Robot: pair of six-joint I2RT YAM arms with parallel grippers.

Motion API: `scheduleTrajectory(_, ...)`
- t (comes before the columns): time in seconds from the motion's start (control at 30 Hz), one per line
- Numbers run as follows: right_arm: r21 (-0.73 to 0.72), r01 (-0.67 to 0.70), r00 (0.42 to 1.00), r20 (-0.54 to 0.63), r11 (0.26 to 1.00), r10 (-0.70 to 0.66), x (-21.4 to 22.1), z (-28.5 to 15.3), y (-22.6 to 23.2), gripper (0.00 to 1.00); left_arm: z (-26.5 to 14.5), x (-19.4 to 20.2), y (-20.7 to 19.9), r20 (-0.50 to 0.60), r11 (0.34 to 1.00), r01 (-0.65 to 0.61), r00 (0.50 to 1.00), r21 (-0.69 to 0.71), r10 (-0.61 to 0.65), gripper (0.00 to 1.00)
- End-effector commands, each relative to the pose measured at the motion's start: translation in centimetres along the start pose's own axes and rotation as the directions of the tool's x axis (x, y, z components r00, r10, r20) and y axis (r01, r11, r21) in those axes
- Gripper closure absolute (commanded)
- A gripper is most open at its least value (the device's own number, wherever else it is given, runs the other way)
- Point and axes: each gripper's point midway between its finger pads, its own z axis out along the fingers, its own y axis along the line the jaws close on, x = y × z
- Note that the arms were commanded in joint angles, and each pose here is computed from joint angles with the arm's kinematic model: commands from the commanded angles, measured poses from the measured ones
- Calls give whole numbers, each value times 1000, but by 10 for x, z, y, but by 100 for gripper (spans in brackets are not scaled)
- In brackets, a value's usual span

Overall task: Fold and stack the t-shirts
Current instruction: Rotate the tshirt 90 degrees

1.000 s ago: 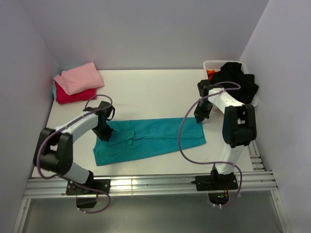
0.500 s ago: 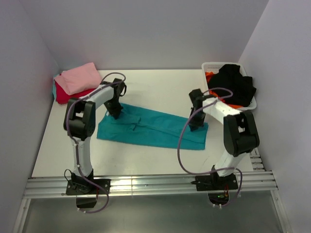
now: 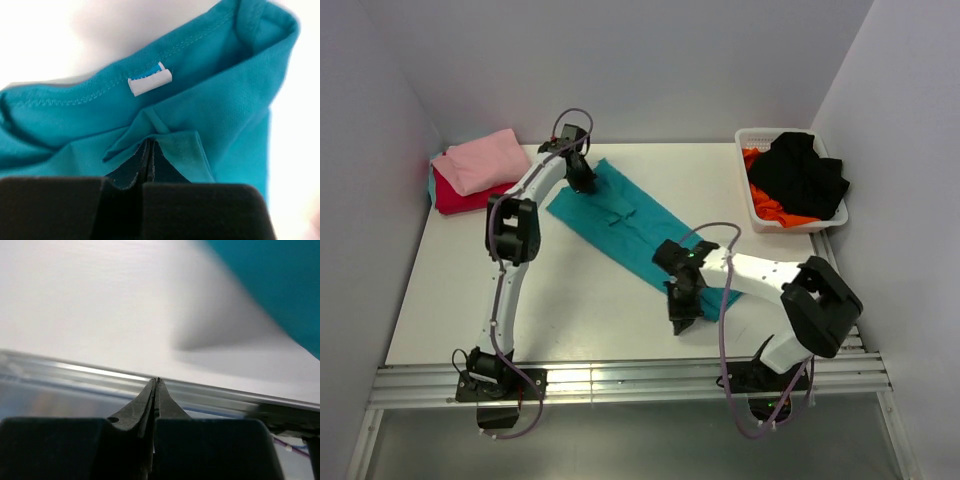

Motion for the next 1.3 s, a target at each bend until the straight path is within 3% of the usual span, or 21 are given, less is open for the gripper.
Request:
scheduleTrajectory(0.0,-125,196,979,75,973,-188,-3,-25,68,100,-9,15,-109,-49,871,-111,987,479,153,99)
scheduleTrajectory(0.03,-133,255,959,160,958,-234,-16,-43,87,100,-18,16,-125,-22,835,-152,981,528,193,94)
scheduleTrajectory(0.07,-114,271,952,178,956,-249,-18,-52,89,93,-33,19,-145,11,805,-188,975,562,220,88)
scheduleTrajectory(0.1,-95,276,943,217,956,-251,-26,-62,92,85,-52,13,-160,61,775,-221,971,592,231,74)
scheduleTrajectory(0.13,-54,295,920,287,954,-268,-41,-82,95,59,-97,-5,-182,159,727,-261,965,635,208,36)
scheduleTrajectory(0.2,-21,306,897,342,952,-280,-52,-101,97,40,-122,-22,-179,231,747,-265,961,610,152,1)
scheduleTrajectory(0.23,-19,325,883,364,946,-296,-56,-111,102,36,-169,-44,-184,307,724,-286,946,627,108,1)
scheduleTrajectory(0.33,18,322,882,357,947,-307,-56,-111,93,35,-234,-85,-173,407,744,-275,913,608,5,1)
scheduleTrajectory(0.43,3,298,897,340,954,-281,-48,-99,86,37,-288,-98,-150,446,779,-242,893,579,-54,1)
scheduleTrajectory(0.5,5,278,899,352,961,-262,-50,-96,82,39,-271,-73,-124,381,829,-188,924,526,-32,1)
scheduleTrajectory(0.53,10,256,902,356,967,-243,-49,-95,78,39,-289,-55,-115,371,840,-180,928,512,-28,1)
scheduleTrajectory(0.57,23,244,901,364,970,-235,-50,-95,74,40,-254,-22,-90,293,886,-146,956,441,11,1)
scheduleTrajectory(0.6,37,230,898,378,972,-227,-52,-97,71,40,-247,1,-78,260,904,-138,965,405,31,0)
scheduleTrajectory(0.63,65,200,882,422,978,-209,-60,-105,66,40,-268,28,-79,253,892,-142,967,429,32,2)
scheduleTrajectory(0.67,93,172,879,434,981,-195,-64,-109,58,40,-237,70,-50,160,922,-115,985,369,59,3)
scheduleTrajectory(0.73,113,123,854,494,986,-163,-76,-125,50,40,-255,118,-48,108,902,-94,993,421,53,5)
scheduleTrajectory(0.77,113,102,847,511,988,-146,-80,-131,46,40,-238,149,-26,48,924,-82,996,374,69,5)
scheduleTrajectory(0.93,68,-38,789,615,997,-11,-105,-169,13,40,-245,253,-8,-119,932,-103,981,348,153,8)
scheduleTrajectory(1.03,25,-106,764,642,994,65,-117,-179,-8,40,-249,297,-10,-180,917,-126,962,378,206,8)
scheduleTrajectory(1.27,40,-170,755,648,985,104,-120,-182,-36,40,-236,347,-32,-280,916,-103,934,388,223,9)
